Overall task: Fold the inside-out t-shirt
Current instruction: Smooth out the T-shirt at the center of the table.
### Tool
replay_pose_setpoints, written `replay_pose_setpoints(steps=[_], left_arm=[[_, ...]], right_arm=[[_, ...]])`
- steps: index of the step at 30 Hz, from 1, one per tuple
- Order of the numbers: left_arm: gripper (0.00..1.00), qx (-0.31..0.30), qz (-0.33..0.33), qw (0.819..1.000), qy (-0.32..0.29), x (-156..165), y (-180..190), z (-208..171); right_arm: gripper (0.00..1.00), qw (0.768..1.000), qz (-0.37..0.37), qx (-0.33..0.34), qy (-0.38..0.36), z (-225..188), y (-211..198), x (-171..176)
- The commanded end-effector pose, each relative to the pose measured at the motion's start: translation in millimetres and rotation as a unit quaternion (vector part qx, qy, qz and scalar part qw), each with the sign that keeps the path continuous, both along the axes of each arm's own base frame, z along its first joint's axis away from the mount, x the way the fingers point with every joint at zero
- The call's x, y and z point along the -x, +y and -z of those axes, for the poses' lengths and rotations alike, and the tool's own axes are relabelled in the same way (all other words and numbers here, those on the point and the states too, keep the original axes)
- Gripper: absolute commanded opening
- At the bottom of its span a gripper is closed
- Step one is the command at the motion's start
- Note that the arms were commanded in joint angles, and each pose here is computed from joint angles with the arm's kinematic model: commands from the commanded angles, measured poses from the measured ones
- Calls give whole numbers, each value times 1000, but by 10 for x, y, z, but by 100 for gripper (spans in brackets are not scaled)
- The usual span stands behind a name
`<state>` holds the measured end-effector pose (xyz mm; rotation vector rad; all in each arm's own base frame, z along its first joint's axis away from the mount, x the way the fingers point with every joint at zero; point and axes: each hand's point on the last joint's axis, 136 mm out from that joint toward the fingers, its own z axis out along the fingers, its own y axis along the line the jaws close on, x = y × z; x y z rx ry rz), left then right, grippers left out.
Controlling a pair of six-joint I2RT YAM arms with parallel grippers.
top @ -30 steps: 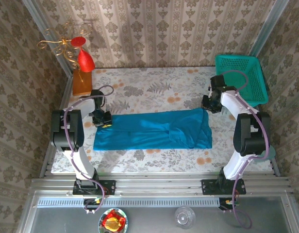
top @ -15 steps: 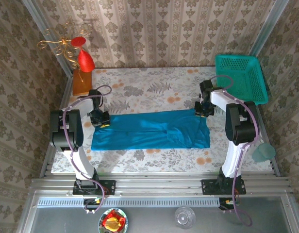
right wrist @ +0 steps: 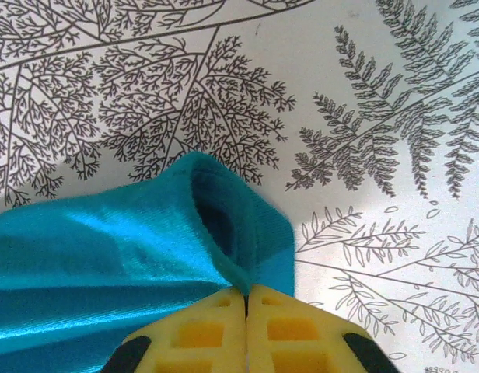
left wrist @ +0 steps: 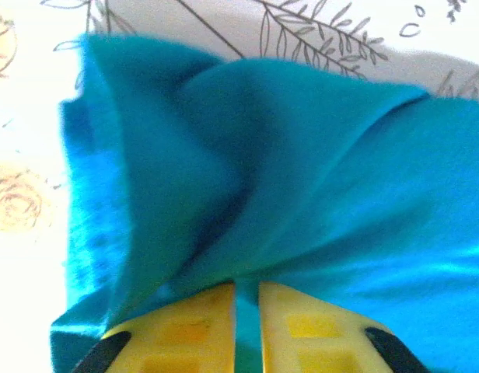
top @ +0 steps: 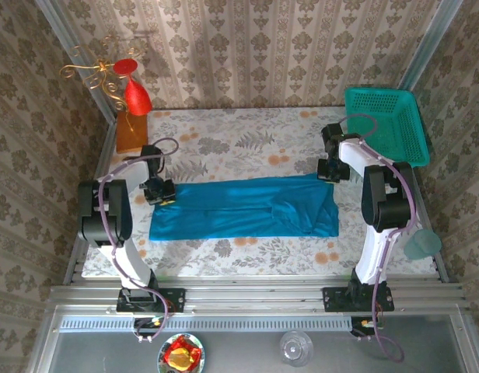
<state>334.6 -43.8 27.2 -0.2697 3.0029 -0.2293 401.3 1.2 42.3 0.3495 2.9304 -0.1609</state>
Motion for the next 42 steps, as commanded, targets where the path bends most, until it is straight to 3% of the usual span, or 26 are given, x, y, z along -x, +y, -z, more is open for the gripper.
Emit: replay_pose_setpoints(steps=[1,4,7,14,20,26,31,38,42], left_arm=[[19,1,3,998,-66,-110,-26,-367],[22,-6,-3,995,-97,-148,10,-624],[24,-22,-16,995,-99,-149,112,-738],[26,-11,16,998,-55,-227,17,-576],[27,-93,55,994,-12,-343,90,-437],[27,-132,47,990,19,-408,283,-268],[27,-101,37,994,35,-426,270,-127],[7,-107,26,994,19,-519,309,-118],[4,-112,13,994,-3,-627,393,-228]], right_arm=[[25,999,-3,32,9,-139,-39,60],[34,999,-13,37,-11,-395,63,77],[36,999,-25,9,-33,-582,304,104],[36,983,-68,-171,-17,-452,1261,331],[37,957,-94,-275,27,-182,1773,536],[37,981,-71,-159,85,204,1343,721],[37,986,-68,-116,95,235,1141,784],[37,990,-58,-79,100,271,921,793],[38,991,-46,-60,108,322,725,784]])
